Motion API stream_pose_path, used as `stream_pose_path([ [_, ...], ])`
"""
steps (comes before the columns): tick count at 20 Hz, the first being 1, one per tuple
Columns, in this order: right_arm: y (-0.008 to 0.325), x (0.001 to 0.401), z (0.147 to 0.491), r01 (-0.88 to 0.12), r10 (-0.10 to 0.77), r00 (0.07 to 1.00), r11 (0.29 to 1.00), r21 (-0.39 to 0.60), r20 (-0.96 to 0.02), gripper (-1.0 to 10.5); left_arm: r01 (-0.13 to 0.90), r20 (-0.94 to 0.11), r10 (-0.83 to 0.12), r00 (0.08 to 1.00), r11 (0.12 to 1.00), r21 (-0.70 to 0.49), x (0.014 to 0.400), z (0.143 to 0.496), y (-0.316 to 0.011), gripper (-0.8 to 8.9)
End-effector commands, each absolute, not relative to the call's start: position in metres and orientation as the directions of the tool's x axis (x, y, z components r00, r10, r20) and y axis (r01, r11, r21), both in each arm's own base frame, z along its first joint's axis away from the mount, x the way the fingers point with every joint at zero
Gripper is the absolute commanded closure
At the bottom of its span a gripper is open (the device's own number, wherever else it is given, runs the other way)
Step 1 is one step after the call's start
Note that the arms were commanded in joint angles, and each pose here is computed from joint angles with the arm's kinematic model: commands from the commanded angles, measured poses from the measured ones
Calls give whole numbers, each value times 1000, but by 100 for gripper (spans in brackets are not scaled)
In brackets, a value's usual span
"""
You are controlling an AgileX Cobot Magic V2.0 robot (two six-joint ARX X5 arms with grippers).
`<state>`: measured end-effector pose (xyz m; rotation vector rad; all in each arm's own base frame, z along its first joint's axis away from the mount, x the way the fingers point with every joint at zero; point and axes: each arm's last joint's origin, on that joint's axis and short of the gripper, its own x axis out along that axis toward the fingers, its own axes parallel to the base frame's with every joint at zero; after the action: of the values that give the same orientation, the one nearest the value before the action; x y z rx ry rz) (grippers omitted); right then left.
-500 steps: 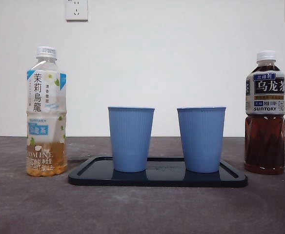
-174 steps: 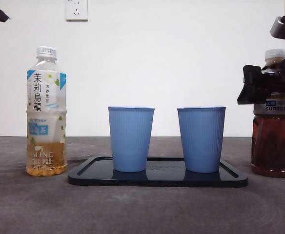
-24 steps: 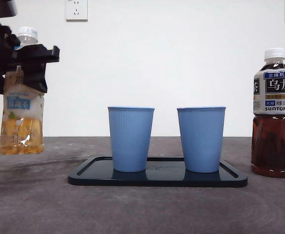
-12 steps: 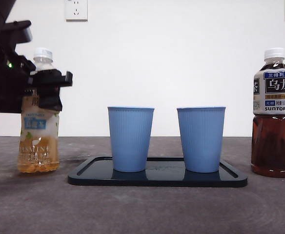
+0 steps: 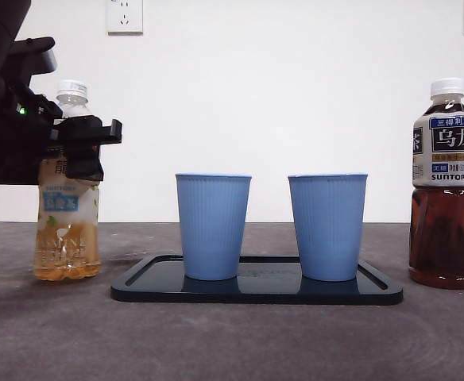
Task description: Pour the drink into the cup
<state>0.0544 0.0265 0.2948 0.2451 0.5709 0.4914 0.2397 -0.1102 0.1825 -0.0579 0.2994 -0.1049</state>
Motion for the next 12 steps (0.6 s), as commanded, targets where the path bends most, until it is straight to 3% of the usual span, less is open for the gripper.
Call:
stream_pose_path([
  [1, 27, 54, 299, -388, 514, 736, 853, 348, -441, 454, 100, -261, -117, 958, 992, -75, 239, 192, -111, 404],
  [4, 27, 54, 299, -388, 514, 736, 853, 348, -441, 455, 101, -274, -116, 955, 992, -70, 233, 199, -108, 366],
  [8, 27, 54, 299, -387, 514, 736, 853, 349, -441, 455, 117, -266, -133, 955, 990, -76, 221, 212, -107, 245],
  [12, 27, 54, 299, -388, 514, 735, 853, 348, -441, 455, 150, -264, -167, 950, 985, -81, 197, 237, -103, 247],
])
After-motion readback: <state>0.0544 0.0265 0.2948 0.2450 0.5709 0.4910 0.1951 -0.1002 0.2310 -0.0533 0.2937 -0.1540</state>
